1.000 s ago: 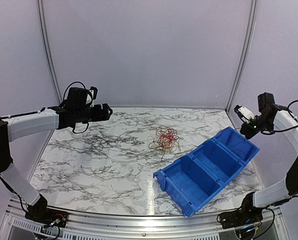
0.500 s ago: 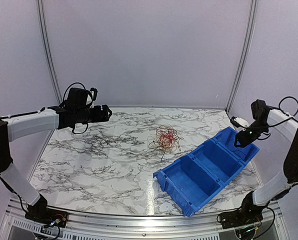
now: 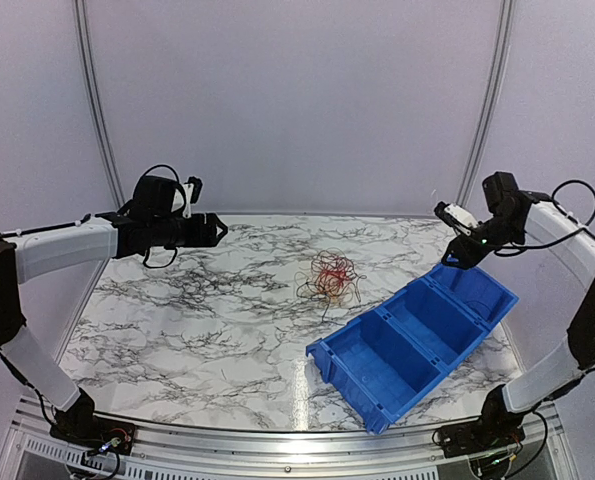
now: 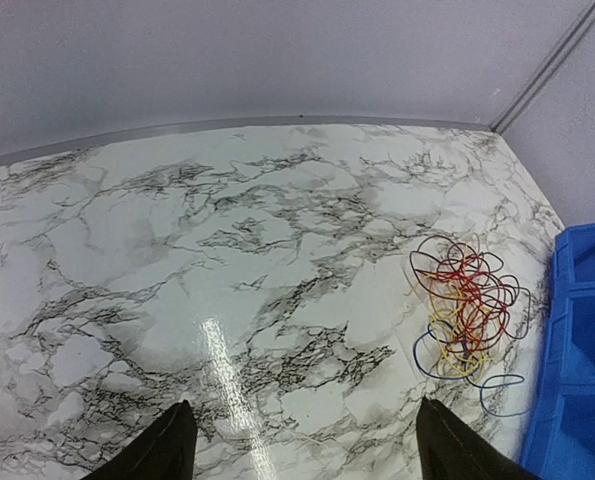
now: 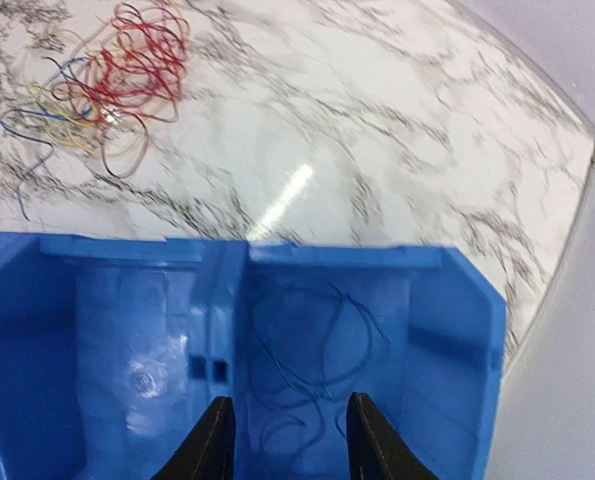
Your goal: Untangle the cables
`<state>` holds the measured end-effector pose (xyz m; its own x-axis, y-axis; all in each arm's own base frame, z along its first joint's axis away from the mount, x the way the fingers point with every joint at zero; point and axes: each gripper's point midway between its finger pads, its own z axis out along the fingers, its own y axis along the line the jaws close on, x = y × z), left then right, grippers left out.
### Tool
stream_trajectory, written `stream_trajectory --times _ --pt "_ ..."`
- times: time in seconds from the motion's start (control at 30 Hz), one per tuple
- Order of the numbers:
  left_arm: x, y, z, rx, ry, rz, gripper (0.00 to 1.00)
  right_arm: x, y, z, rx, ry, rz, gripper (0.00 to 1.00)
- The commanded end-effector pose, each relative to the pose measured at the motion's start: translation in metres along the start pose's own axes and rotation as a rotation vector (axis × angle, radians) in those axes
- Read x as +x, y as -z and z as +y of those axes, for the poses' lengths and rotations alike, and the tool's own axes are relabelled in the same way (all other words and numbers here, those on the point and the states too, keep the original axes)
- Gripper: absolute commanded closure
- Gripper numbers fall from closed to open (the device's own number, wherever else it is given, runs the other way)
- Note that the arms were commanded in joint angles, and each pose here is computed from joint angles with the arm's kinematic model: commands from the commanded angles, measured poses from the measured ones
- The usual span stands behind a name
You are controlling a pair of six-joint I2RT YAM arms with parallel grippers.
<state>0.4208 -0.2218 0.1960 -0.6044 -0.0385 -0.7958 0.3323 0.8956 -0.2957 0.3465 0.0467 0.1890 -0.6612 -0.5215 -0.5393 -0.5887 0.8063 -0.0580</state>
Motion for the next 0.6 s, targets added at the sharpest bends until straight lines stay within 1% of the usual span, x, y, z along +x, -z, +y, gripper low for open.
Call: stream_trajectory --times 0.0,0.1,0.23,0.3,0.47,0.57 --pt "0.003 -0.004 -0.029 0.169 -0.054 0.05 0.23 -0.066 -0.005 0.027 -0.092 0.086 -0.168 0.69" --pt "0.009 -0.009 -0.038 0.229 -0.035 0.083 0.24 -0.09 -0.021 0.048 -0.144 0.14 -0.192 0.74" --pt "0.013 -0.012 -0.044 0.259 -0.02 0.1 0.24 -0.105 -0.051 0.086 -0.258 0.222 -0.163 0.75" --pt "0.013 -0.012 -0.047 0.272 -0.006 0.103 0.24 -0.109 -0.064 0.108 -0.3 0.275 -0.15 0.71" --pt "0.016 -0.013 -0.049 0.266 -0.006 0.108 0.24 -0.111 -0.095 0.175 -0.414 0.439 -0.11 0.58" --pt "0.019 -0.015 -0.048 0.267 -0.011 0.114 0.23 -0.108 -0.114 0.205 -0.448 0.504 -0.084 0.54"
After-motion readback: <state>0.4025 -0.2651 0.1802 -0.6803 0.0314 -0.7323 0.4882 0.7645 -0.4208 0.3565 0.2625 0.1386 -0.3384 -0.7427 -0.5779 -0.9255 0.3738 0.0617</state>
